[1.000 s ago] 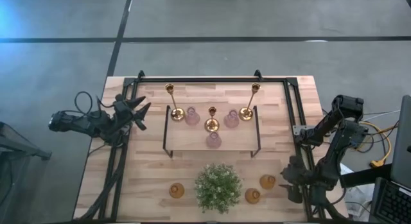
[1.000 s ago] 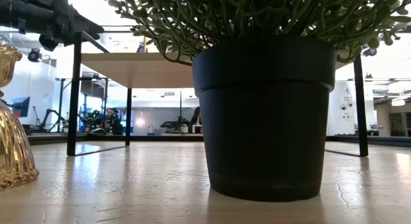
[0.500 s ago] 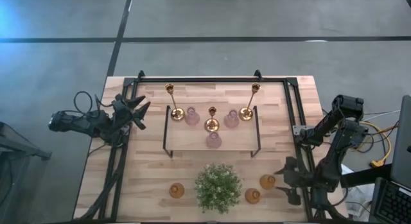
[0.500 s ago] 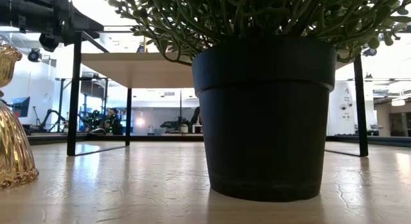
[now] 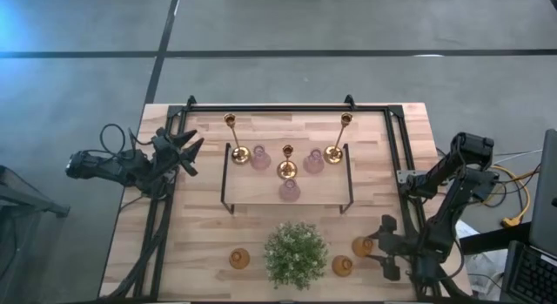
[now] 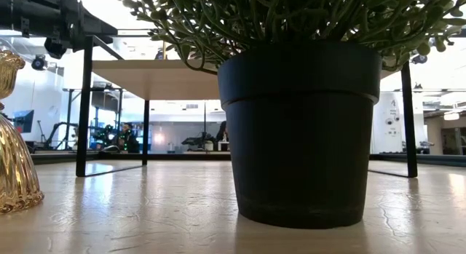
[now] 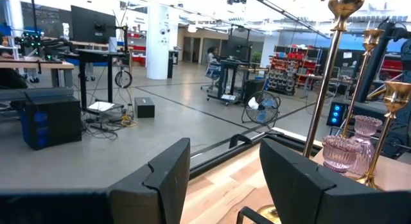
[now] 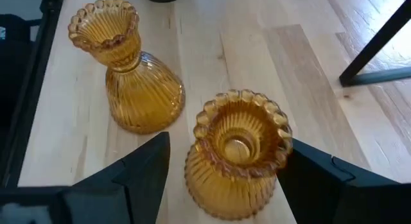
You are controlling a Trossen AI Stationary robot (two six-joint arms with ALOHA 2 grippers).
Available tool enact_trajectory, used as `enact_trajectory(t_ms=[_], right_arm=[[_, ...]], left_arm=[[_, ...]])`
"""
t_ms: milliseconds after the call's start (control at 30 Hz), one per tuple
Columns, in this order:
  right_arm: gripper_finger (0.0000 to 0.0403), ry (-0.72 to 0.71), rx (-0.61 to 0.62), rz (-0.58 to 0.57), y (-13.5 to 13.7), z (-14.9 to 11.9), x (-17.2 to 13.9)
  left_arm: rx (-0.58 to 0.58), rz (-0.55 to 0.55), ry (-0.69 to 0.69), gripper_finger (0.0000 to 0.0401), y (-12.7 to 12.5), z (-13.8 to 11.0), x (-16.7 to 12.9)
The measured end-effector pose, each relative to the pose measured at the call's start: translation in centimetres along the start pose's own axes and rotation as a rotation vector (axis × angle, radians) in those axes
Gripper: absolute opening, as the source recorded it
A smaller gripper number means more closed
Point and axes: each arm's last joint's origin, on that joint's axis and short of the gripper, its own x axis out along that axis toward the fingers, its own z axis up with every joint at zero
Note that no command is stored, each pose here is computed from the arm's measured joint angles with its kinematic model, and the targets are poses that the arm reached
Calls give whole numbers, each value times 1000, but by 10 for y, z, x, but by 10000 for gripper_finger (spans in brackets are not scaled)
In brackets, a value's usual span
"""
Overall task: Pick & Place candle stick holders
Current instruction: Put the right yellow vase on the shelf
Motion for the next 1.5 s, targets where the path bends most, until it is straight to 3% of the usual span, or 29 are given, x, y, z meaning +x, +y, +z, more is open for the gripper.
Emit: enact_trajectory(t_ms=[567,867,1100,1500], right_arm=[[216,2,-17,-67,3,-8,23],[126,-43,-6,-66,3,-4,21],[120,-53,54,-64,2,-2,20],[120,-92,114,-82,-4,54,-18]], left_arm=[[5,0,0,193,0,0,0],[6,0,0,193,0,0,0],[7,0,0,193,0,0,0],[9,0,1,193,0,0,0]])
